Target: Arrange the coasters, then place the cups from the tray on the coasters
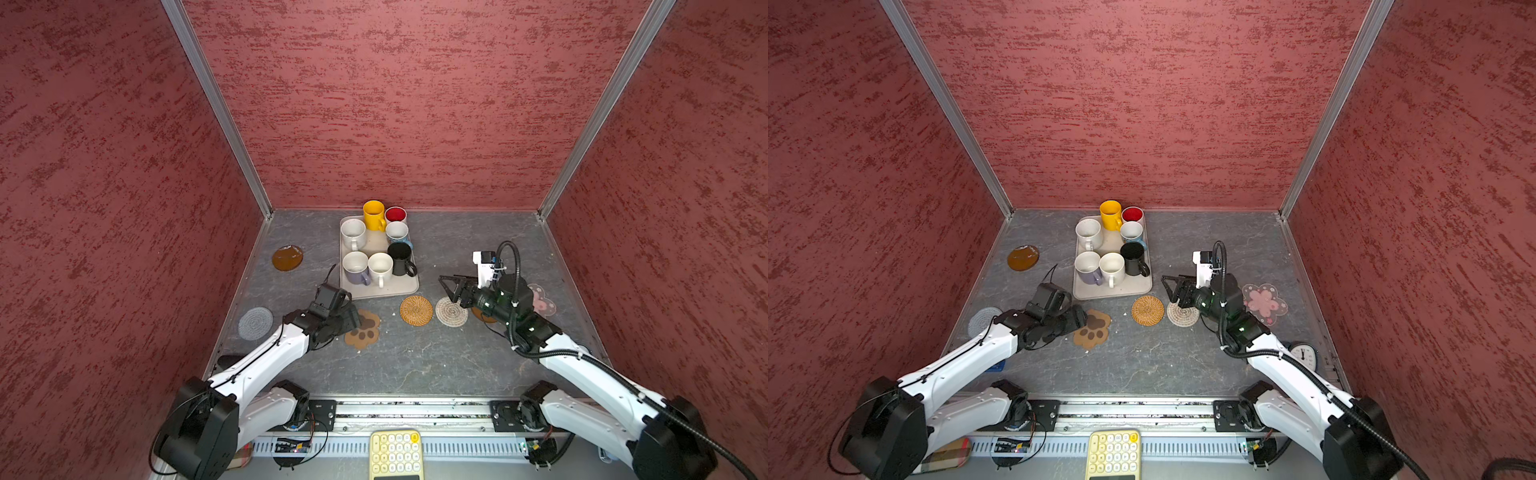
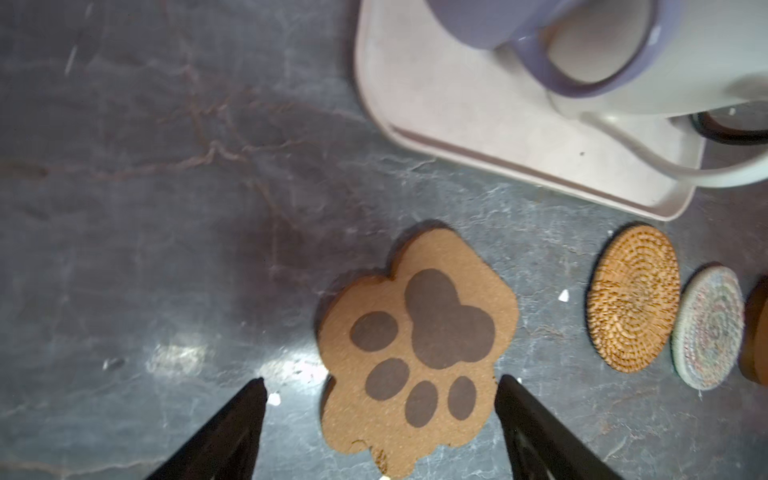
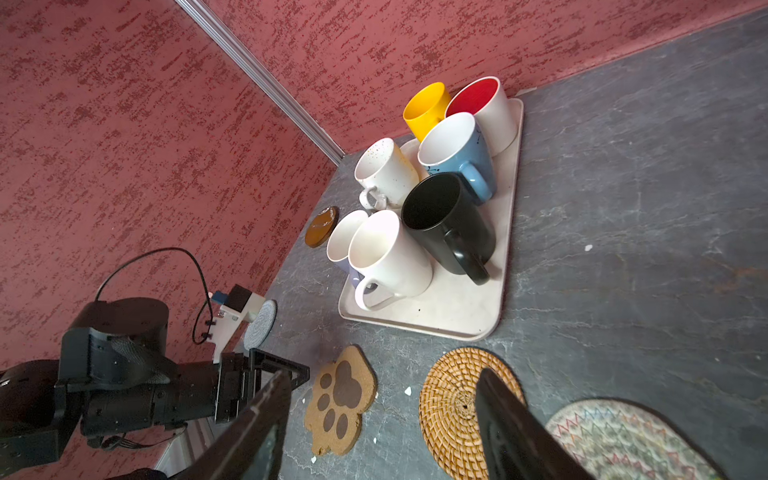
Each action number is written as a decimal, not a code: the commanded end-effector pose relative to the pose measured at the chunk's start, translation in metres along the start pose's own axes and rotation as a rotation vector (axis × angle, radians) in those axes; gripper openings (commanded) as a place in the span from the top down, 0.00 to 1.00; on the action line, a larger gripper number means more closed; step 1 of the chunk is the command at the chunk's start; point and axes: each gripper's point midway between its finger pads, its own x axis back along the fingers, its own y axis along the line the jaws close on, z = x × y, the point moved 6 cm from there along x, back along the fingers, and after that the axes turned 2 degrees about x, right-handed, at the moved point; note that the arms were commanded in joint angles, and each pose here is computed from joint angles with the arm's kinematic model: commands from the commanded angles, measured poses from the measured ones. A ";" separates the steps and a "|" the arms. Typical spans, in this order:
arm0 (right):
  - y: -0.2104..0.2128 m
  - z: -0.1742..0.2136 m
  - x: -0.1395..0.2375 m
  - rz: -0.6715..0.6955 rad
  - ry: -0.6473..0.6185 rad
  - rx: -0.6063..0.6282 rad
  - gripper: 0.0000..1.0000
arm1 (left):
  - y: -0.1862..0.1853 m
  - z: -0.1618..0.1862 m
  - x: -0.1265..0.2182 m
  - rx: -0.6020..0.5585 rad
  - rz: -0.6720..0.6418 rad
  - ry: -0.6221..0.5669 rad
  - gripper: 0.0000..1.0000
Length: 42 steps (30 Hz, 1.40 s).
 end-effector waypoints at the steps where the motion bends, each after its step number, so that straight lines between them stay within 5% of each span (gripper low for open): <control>1: 0.010 -0.012 -0.002 -0.011 -0.035 0.022 0.29 | 0.011 0.009 0.000 0.087 -0.044 -0.002 0.16; 42: 0.010 -0.005 -0.006 0.011 -0.011 0.043 0.29 | -0.051 0.032 -0.047 0.061 0.035 0.053 0.34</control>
